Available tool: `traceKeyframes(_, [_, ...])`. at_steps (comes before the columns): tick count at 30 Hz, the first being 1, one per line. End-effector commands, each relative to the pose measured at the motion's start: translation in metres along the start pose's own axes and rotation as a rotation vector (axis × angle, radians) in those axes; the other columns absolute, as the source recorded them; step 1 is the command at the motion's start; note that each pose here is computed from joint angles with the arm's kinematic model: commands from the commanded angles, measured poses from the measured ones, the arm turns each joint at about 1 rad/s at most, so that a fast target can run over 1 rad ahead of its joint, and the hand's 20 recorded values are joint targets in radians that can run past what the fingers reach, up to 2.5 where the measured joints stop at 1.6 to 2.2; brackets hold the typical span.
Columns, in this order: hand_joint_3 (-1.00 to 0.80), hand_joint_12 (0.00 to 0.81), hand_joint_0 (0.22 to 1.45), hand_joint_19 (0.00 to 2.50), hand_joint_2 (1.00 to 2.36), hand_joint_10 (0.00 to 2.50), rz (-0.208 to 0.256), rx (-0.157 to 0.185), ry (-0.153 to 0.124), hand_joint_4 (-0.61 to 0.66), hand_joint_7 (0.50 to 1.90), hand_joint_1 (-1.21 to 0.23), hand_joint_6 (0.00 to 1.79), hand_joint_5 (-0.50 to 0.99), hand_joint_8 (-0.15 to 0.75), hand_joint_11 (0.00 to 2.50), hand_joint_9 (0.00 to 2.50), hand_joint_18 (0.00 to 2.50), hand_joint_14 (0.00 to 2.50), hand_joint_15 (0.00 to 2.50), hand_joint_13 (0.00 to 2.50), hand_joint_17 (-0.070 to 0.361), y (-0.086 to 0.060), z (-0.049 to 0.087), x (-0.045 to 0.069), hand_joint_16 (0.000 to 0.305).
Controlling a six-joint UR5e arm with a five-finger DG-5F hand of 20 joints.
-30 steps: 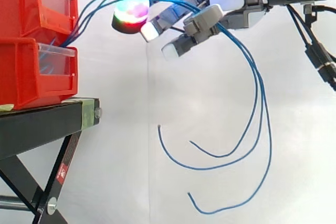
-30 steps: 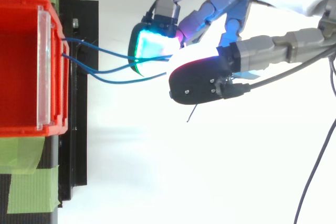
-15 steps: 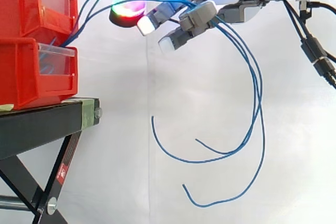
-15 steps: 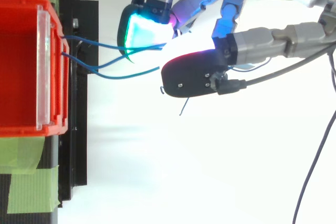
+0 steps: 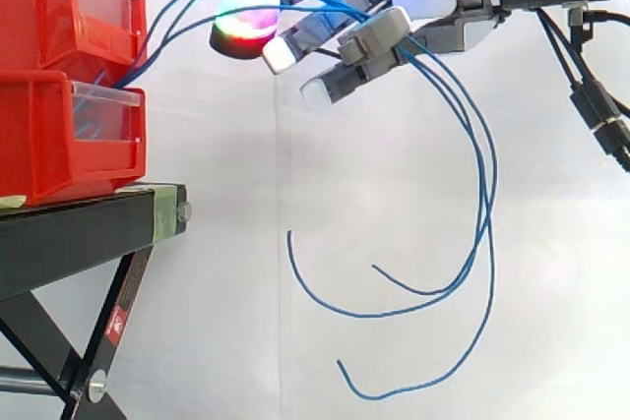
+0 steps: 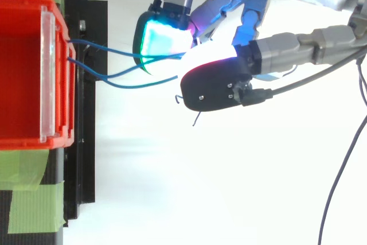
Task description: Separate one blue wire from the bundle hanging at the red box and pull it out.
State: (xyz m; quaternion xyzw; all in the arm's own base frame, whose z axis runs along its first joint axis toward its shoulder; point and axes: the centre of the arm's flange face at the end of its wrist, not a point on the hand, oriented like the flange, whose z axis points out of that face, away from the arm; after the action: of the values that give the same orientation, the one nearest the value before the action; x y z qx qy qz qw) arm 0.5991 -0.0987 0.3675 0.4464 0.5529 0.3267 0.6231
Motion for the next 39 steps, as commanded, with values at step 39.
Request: traceKeyframes(39, [-0.34, 0.395, 0.58, 0.49, 1.01, 0.02, 0.015, 0.008, 0.004, 0.23, 0.94, -0.64, 0.86, -0.15, 0.394, 0.71, 1.03, 0.87, 0.00, 1.52, 1.63, 0.123, -0.0014, -0.0010, 0.0003, 0.054])
